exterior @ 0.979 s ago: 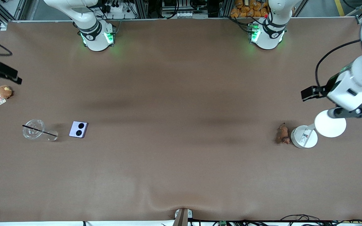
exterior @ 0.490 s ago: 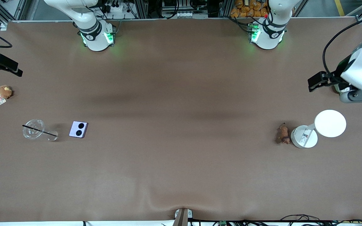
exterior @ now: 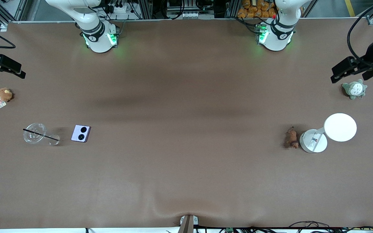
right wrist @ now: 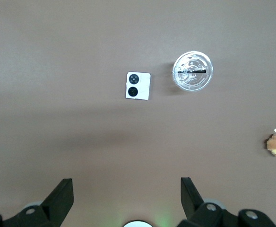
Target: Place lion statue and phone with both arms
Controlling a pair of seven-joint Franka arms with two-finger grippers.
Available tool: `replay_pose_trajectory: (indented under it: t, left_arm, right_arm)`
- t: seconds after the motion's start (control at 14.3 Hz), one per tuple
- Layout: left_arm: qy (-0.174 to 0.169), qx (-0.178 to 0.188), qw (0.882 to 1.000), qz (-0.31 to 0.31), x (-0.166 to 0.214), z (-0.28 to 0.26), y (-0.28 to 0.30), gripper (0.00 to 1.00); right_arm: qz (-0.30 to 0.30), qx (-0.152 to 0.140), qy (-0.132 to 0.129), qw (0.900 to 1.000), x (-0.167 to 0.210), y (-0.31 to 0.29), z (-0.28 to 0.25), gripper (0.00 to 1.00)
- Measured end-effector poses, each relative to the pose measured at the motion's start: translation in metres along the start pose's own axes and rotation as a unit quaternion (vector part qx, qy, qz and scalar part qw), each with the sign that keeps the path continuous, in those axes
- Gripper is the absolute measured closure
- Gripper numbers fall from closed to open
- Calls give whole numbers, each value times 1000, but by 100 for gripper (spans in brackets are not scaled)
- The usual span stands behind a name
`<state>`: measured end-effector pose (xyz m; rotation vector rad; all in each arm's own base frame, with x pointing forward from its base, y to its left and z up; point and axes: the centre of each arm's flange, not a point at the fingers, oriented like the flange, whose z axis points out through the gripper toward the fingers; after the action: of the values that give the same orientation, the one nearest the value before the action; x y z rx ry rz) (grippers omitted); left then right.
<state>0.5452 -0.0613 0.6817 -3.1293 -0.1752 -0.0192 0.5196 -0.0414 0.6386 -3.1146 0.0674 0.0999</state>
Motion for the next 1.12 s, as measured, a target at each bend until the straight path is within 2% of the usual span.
replay_pose_trajectory:
  t: [0.7,1.12]
  left_arm:
    - [-17,-2,1000,-11,-62,0,-18,0]
    - [-7,-4,1000,-12,-67,-9,-20,0]
  right_arm:
    - [-1,-2,11,1000,0,0,-9,0]
    - [-4,-11,16,1000,1,-2,-11,0]
